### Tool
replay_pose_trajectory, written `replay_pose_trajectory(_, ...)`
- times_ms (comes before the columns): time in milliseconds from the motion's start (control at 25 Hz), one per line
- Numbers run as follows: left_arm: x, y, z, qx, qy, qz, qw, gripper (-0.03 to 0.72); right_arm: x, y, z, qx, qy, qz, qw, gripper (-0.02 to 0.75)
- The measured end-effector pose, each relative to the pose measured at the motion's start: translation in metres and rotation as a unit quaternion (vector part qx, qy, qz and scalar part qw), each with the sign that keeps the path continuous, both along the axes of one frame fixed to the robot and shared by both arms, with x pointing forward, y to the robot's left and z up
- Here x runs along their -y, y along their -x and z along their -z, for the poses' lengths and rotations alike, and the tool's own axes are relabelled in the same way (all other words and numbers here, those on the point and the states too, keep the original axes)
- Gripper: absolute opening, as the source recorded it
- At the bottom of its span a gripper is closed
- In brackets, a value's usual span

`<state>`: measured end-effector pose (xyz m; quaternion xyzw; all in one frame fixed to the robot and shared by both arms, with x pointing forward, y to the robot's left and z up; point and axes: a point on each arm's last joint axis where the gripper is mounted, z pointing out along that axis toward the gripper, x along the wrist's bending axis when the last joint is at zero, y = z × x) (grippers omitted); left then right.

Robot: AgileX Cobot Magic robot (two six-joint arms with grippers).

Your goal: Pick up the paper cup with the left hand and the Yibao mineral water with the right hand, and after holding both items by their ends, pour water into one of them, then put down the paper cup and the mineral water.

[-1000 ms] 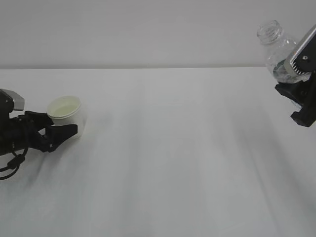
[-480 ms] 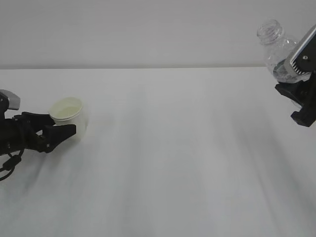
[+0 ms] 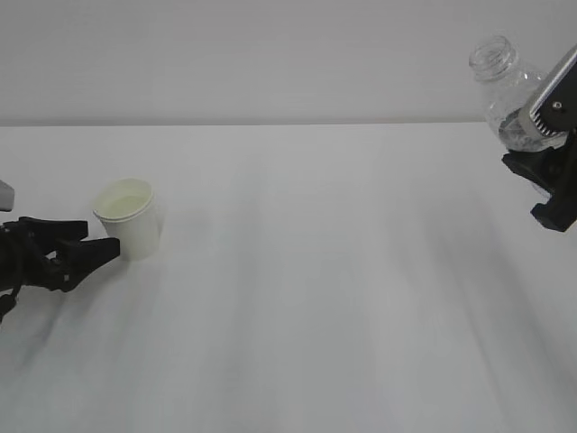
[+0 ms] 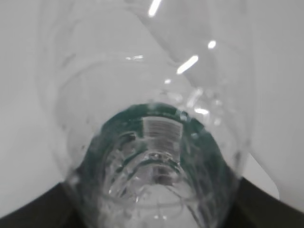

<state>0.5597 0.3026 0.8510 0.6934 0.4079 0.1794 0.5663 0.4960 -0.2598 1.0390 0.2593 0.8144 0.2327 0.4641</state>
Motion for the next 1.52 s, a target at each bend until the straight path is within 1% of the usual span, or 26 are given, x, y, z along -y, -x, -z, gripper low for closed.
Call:
replay_pose_trajectory(160,-0.008,0.005,-0.001,-0.004,0.001,-0.015,1.000,0.620,0.000,0.000,0.000,0.000,0.000,0.000,1.000,0.427)
replay_pose_trajectory(320,-0.009,0.012,-0.009,-0.001,0.000,-0.018,1.000,0.610,0.000,0.000,0.000,0.000,0.000,0.000,1.000,0.427)
replay_pose_trajectory(960,-0.007,0.018,-0.063,0.080,-0.021,-0.020,0.996,0.582,0.000,0.000,0.000,0.000,0.000,0.000,1.000,0.426)
replay_pose_trajectory(1120,-0.007,0.021,-0.067,0.085,-0.020,-0.025,0.996,0.577,0.000,0.000,0.000,0.000,0.000,0.000,1.000,0.427)
replay_pose_trajectory(1320,-0.005,0.030,-0.069,0.078,-0.016,-0.028,0.996,0.575,0.000,0.000,0.000,0.000,0.000,0.000,1.000,0.426)
replay_pose_trajectory(1520,-0.002,0.038,-0.083,0.098,-0.020,-0.028,0.995,0.575,0.000,0.000,0.000,0.000,0.000,0.000,1.000,0.426)
